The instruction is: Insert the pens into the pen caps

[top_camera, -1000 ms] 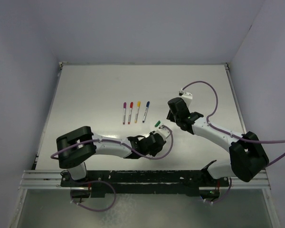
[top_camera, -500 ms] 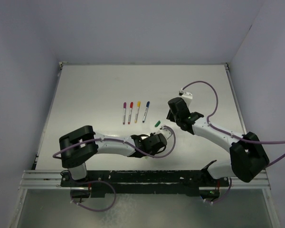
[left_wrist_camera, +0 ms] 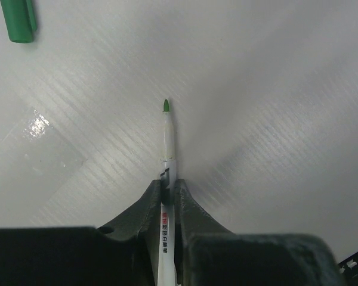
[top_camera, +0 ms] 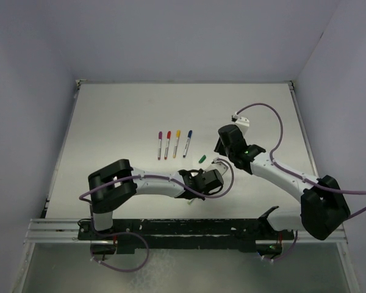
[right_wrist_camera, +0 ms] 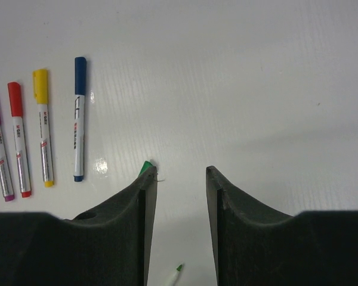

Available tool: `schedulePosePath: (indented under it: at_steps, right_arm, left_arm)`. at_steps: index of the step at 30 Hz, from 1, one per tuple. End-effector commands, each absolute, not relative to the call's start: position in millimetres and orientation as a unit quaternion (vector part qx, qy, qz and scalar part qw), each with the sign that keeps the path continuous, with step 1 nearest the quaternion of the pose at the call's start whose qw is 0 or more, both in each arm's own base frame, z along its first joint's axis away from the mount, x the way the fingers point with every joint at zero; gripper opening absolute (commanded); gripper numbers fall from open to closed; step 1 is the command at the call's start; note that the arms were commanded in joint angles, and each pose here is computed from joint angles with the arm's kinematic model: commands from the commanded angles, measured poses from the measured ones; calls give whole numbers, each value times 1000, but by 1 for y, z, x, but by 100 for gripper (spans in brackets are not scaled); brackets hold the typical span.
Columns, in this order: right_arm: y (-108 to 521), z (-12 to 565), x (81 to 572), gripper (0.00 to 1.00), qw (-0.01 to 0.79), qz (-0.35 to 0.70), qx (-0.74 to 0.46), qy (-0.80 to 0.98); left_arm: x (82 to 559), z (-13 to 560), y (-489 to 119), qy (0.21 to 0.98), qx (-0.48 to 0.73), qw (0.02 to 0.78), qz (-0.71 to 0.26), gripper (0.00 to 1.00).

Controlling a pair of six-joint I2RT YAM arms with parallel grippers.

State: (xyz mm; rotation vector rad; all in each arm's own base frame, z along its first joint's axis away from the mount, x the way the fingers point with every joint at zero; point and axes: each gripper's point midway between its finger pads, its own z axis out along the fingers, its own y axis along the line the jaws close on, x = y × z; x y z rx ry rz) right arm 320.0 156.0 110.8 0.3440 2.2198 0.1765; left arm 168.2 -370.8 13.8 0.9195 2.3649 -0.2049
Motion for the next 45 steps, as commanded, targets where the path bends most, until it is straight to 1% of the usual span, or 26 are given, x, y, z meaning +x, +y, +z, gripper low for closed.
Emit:
schedulePosePath:
  at_steps: [1,4,7,9,10,11,15,19,22,26,30,36,39,45]
  right_arm:
    - [152,121,319,41,440,77,150,882]
    - [152,125,319,41,443,79,151,880]
    - [152,126,319,41,445,84,153,878]
    - [154,126,319,40,445,87,154,878]
    - [154,125,319,40,444,87,153,878]
    - [155,125,320,40,444,87,153,879]
    - [155,119,321,40,437,77,145,885]
    - [161,110,322,34,421,76,134,894]
    - [167,105,327,34,418,78,122,897]
    - [186,96,330,35,399,94,104,906]
    - [206,85,332,36,383,90,81,916]
    - [229,73,332,36,364,99,68,924]
    - [232,68,330,38,355,98,73,927]
    - [233,57,324,49,340,91,85,932]
  left_arm:
    - [138,-39,-320,914,359,190,-7,13]
    - [134,-41,-312,916,357,180,1,14]
    - [132,-41,-306,918,356,176,4,12]
    - [130,-40,-304,918,357,173,6,8]
    - [130,-41,-302,917,359,171,9,1]
    - [130,-40,-301,917,360,171,11,0]
    - [135,-20,-303,917,343,202,-9,0]
    - [139,20,-305,912,313,257,-65,0]
    - [145,54,-303,905,291,298,-90,0]
    - [151,86,-291,899,273,329,-91,0]
    - [156,97,-273,901,260,342,-67,0]
    - [157,97,-258,906,233,346,-73,0]
    - [156,96,-252,908,222,346,-76,0]
    - [157,99,-249,907,218,351,-79,0]
